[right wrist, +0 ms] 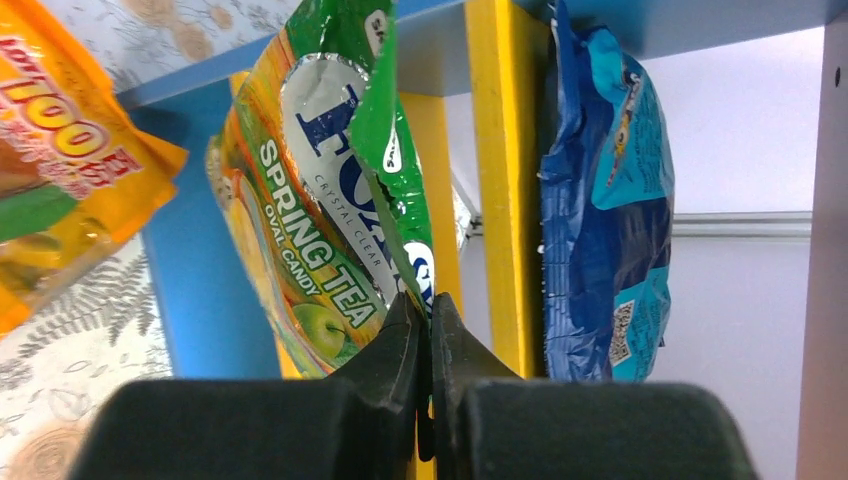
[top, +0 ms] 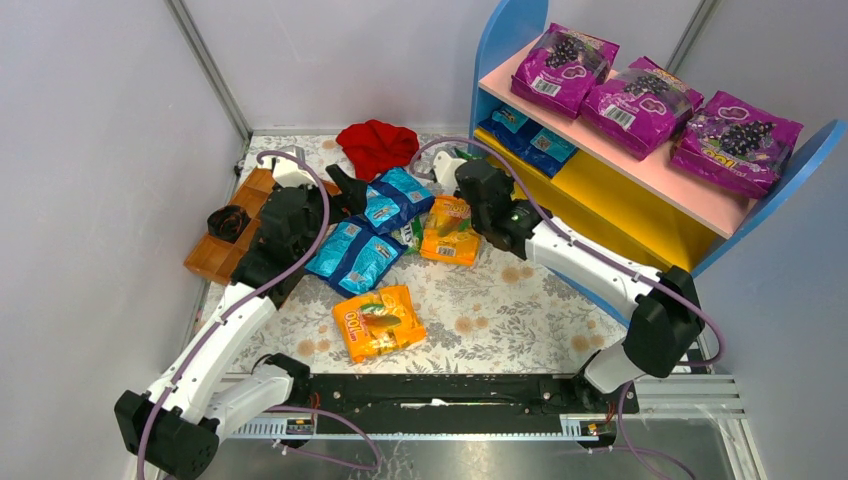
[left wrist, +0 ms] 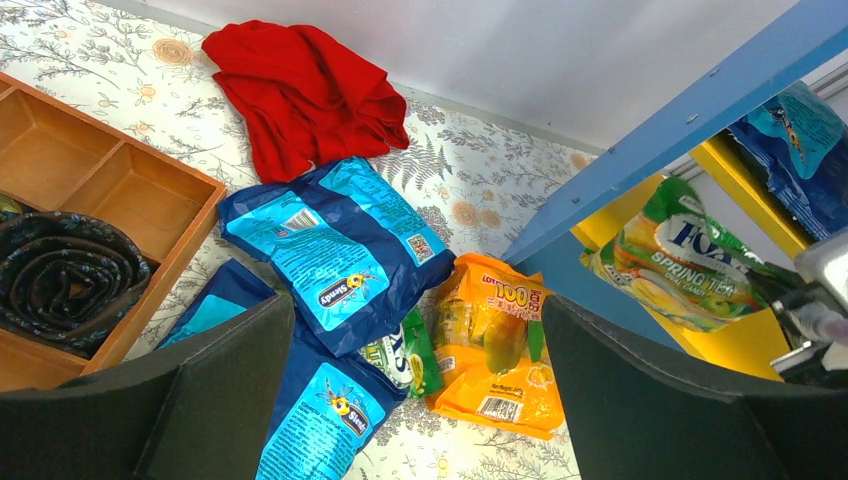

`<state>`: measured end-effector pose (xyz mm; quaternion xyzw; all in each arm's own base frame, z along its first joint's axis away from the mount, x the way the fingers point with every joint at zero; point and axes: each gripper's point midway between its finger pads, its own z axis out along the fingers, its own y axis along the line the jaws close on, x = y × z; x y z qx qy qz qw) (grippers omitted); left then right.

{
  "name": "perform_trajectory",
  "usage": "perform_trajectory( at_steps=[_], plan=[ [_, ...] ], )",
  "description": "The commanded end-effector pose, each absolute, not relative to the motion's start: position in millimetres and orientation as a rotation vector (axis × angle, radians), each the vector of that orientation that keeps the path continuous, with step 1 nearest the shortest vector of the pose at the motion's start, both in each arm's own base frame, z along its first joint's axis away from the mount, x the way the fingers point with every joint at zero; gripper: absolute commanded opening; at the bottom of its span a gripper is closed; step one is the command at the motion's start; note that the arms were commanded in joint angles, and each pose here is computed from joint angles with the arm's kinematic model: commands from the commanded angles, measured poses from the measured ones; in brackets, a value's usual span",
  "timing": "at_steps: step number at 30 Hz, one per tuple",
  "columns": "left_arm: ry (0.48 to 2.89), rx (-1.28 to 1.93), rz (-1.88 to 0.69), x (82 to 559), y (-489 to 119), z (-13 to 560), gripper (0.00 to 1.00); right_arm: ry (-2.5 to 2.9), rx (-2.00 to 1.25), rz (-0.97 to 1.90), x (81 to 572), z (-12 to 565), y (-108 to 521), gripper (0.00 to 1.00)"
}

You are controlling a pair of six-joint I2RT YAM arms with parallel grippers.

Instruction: Place and organize the candy bags onto the shelf

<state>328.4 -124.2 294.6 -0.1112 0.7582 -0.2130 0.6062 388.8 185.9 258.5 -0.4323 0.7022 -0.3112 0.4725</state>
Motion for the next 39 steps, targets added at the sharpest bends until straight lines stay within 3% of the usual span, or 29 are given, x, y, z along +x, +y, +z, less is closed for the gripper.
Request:
perform_trajectory(
  at_steps=[1,18,30,39],
  plan=[
    [1.675,-0.258,-0.522,329.1,-125.0,319.9,0.99,1.665,-0.991,-0.855,409.1,279.9,166.1,0.0],
    [1.691,-0.254,-0.537,330.8,-129.1,314.6,0.99,1.626,-0.89,-0.731,399.3,333.7,169.2,0.0],
    [1.689,-0.251,-0.546,329.2,-131.5,315.5,0.99,1.693,-1.05,-0.875,408.2,250.9,165.1,0.0],
    [1.687,-0.243,-0.554,327.3,-134.1,316.8,0.99,1.806,-1.124,-0.698,410.2,210.5,164.8,0.0]
  ],
)
